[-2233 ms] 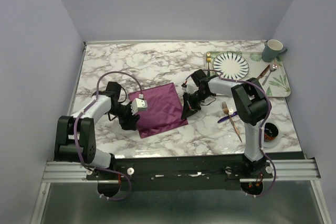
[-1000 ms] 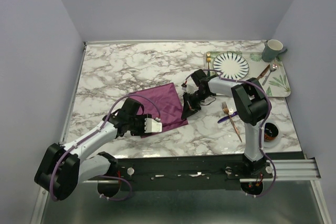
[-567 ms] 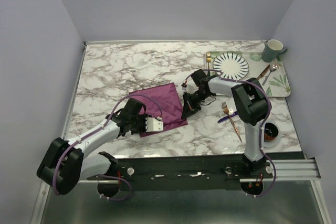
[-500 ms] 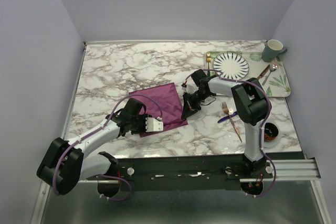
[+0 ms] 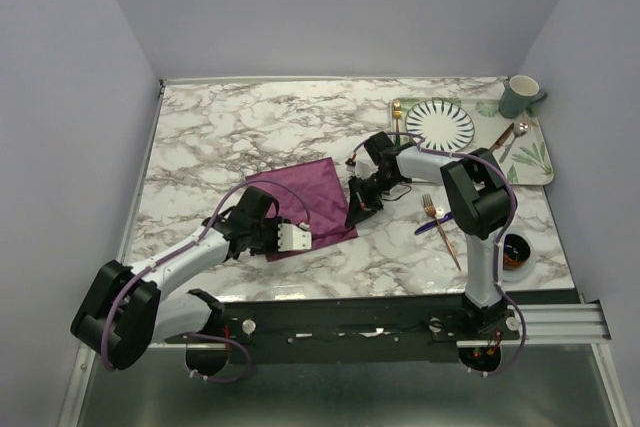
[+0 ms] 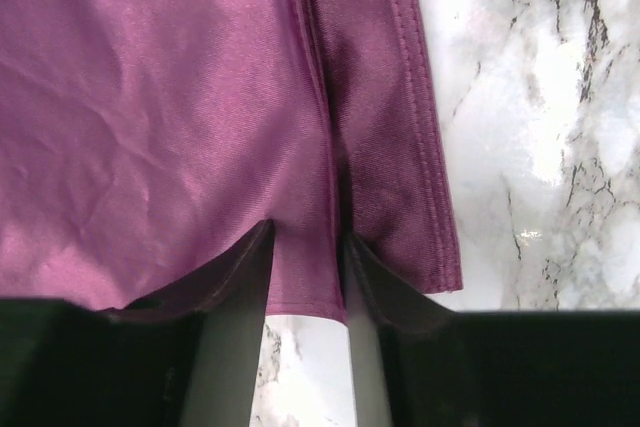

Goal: Fold the napkin into a case and place the utensils inside
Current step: Smooth out the square-folded napkin at the center of the board.

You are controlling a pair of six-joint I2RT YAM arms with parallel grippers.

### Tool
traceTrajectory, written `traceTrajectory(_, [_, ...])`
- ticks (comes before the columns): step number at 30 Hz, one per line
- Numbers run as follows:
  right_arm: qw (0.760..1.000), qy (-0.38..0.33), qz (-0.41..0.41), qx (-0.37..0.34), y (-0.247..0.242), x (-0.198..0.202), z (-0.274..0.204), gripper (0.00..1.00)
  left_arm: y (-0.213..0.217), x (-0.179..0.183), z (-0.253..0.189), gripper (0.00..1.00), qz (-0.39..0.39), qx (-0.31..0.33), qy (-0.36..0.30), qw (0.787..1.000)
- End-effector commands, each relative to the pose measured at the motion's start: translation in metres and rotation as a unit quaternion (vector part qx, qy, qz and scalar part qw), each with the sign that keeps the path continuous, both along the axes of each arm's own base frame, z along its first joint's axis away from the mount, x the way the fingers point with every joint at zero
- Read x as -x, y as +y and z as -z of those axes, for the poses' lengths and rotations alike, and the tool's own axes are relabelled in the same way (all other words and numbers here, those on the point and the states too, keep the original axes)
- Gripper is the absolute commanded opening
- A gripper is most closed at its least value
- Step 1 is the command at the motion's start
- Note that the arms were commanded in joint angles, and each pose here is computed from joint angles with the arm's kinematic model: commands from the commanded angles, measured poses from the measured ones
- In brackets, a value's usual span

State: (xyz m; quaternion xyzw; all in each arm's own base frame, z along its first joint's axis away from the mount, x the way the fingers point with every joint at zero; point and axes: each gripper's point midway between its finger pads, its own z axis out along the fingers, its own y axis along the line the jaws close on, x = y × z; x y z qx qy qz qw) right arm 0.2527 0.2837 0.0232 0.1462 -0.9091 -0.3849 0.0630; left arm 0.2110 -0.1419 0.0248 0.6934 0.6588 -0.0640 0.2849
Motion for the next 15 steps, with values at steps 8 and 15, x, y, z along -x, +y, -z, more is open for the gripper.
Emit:
traceTrajectory(8, [1.000,-0.005,-0.006,-0.004,0.004,-0.003,-0.005,0.01,-0.003,-0.002,-0.007,0.17,-0.002,-0.003,0.009,1.000])
traceTrajectory(15, [1.000,-0.007,-0.008,-0.008,0.005,-0.002,-0.007,0.01,-0.004,-0.001,-0.011,0.02,0.000,0.002,0.008,1.000])
